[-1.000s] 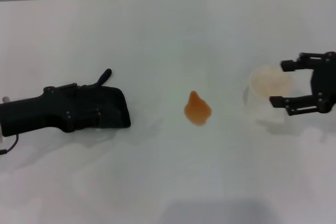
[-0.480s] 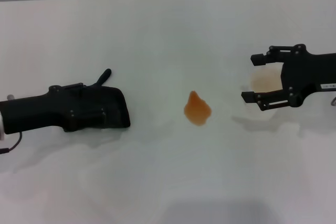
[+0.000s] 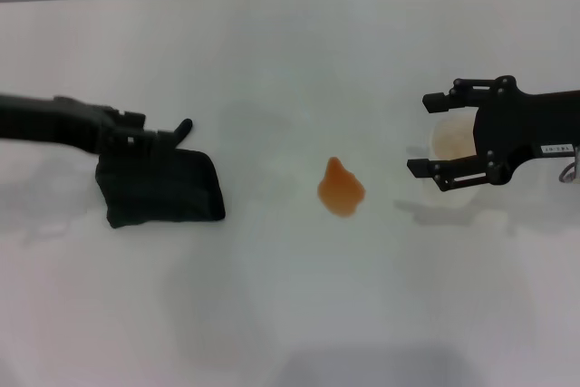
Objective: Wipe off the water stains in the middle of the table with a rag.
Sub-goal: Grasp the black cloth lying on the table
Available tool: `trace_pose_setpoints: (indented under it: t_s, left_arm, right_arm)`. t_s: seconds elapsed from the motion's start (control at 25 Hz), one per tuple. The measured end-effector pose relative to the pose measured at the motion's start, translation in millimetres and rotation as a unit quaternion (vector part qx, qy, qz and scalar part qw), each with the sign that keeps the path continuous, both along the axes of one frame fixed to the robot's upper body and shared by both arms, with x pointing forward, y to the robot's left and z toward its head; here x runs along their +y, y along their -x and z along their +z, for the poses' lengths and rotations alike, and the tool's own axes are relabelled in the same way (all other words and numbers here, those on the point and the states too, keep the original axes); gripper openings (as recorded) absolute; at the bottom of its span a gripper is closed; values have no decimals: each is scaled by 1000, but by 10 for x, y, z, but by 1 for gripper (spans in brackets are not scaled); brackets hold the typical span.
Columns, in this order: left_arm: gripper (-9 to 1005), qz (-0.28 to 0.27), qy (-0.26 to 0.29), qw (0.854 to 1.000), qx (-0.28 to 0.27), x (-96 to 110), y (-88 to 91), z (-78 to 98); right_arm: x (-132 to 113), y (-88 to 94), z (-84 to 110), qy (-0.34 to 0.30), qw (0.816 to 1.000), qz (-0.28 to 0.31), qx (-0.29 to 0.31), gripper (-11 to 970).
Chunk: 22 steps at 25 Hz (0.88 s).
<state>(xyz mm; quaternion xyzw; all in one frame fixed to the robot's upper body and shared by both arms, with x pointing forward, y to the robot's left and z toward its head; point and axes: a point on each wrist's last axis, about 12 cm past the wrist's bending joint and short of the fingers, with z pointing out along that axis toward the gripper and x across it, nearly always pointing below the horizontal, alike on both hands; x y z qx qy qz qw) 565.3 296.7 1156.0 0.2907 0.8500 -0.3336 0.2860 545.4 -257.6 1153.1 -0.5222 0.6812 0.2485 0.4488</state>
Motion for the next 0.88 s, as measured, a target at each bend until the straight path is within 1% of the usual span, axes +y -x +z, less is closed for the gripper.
trace_pose_setpoints:
  t_s: [0.04, 0.08, 0.12, 0.24, 0.32, 0.4, 0.48, 0.56, 0.68, 0.8, 0.88]
  left_arm:
    - [756, 0, 0, 1000, 0, 0, 0, 0]
    - [755, 6, -31, 999, 17, -50, -97, 83]
    - [755, 1, -67, 997, 32, -146, -206, 163]
    - [755, -15, -118, 992, 44, -312, -318, 229]
    - [755, -26, -162, 985, 46, -443, -392, 265]
    - [754, -38, -195, 979, 42, -569, -440, 284]
    - [754, -50, -226, 972, 39, -668, -458, 266]
    - [754, -69, -265, 961, 32, -761, -455, 215]
    - [755, -109, -321, 941, 11, -909, -404, 81]
    - [756, -121, -346, 930, -11, -951, -350, 2]
    - [756, -118, -349, 929, -22, -947, -331, -18]
  right_arm:
    - [0, 0, 0, 0, 1000, 0, 0, 845]
    - [2, 0, -1, 0, 1000, 0, 0, 845]
    - [5, 0, -2, 0, 1000, 1, 0, 845]
    - [33, 2, -14, 2, 1000, 4, 1, 845]
    - [52, -2, -22, 4, 1000, 5, 0, 845]
    - [70, -4, -28, 5, 1000, 5, 0, 845]
    - [88, -5, -27, 3, 1000, 7, -1, 845]
    - [93, -6, -26, 2, 1000, 7, -1, 845]
    - [91, -5, -27, 2, 1000, 6, -1, 845]
    - [88, -7, -26, 1, 1000, 5, -1, 845]
    - [85, -7, -25, 1, 1000, 5, -2, 845]
